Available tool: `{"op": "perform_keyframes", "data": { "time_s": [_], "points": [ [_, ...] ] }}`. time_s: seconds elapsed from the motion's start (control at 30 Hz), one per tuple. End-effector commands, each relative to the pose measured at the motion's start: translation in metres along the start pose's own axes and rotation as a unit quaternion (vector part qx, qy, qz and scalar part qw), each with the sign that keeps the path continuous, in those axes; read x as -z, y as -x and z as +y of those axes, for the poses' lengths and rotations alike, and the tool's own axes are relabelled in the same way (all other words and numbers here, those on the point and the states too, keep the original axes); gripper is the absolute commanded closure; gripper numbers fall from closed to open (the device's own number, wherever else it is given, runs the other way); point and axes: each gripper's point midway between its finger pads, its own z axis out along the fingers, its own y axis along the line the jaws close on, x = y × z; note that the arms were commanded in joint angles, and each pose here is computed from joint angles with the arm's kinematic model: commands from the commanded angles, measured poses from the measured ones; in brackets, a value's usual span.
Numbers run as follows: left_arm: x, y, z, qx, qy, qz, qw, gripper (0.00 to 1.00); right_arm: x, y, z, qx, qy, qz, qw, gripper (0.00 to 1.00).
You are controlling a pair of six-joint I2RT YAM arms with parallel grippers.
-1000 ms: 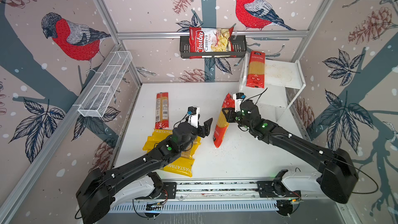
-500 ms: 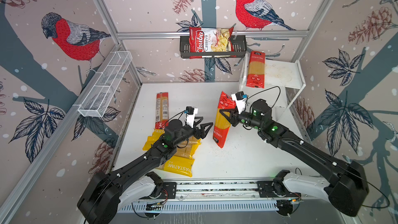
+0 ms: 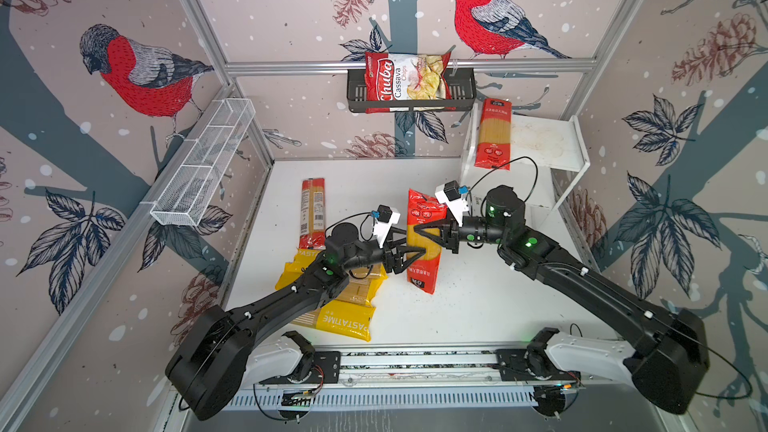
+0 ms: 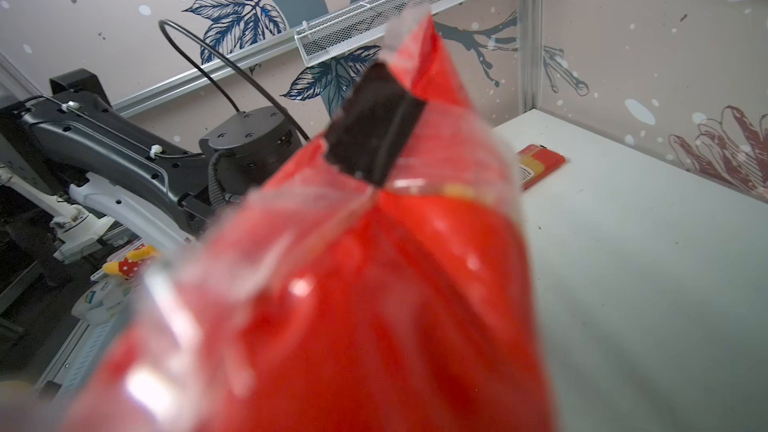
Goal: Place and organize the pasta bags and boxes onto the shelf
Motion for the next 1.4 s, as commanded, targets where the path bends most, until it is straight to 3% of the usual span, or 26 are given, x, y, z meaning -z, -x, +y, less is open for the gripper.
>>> {"op": "perform_keyframes", "data": {
  "time_s": [0.0,0.17,0.43,0.6,0.7,0.87,0.97,1.13,1.27,1.37],
  "points": [
    [0.000,0.017,-0.014,-0.026,-0.034,-0.029,0.999,0.30,0.002,0.019,0.029,0.050,0.071,-0.027,0.996,0.97],
    [-0.001,0.020,-0.020,-0.024,-0.056,-0.033,0.998,0.40,0.001,0.020,0.035,0.063,0.092,-0.031,0.993,0.93],
    [-0.004,0.020,-0.016,-0.025,-0.049,-0.031,0.998,0.68,-0.005,0.018,0.011,0.052,0.041,-0.033,0.997,0.71],
    [-0.006,0.026,-0.015,-0.027,-0.045,-0.032,0.998,0.87,-0.004,0.016,0.000,0.046,0.020,-0.036,0.998,0.65],
    [-0.006,0.032,-0.014,-0.033,-0.039,-0.039,0.998,0.90,0.000,0.015,-0.004,0.041,0.009,-0.039,0.998,0.58],
    [-0.001,0.041,0.001,-0.029,-0.006,-0.054,0.998,0.94,0.013,0.011,-0.020,0.022,-0.034,-0.055,0.998,0.36],
    [0.002,0.049,0.021,-0.011,0.023,-0.068,0.997,1.00,0.025,0.005,-0.035,-0.004,-0.069,-0.070,0.995,0.28],
    [0.015,0.080,0.047,0.024,0.073,-0.135,0.988,1.00,0.036,-0.016,-0.054,-0.071,-0.105,-0.081,0.989,0.21],
    [0.023,0.105,0.077,0.083,0.145,-0.194,0.967,0.99,0.041,-0.038,-0.073,-0.173,-0.148,-0.101,0.969,0.20],
    [0.030,0.101,0.109,0.172,0.200,-0.222,0.939,0.98,0.047,-0.055,-0.082,-0.256,-0.167,-0.134,0.943,0.20]
  ]
}}
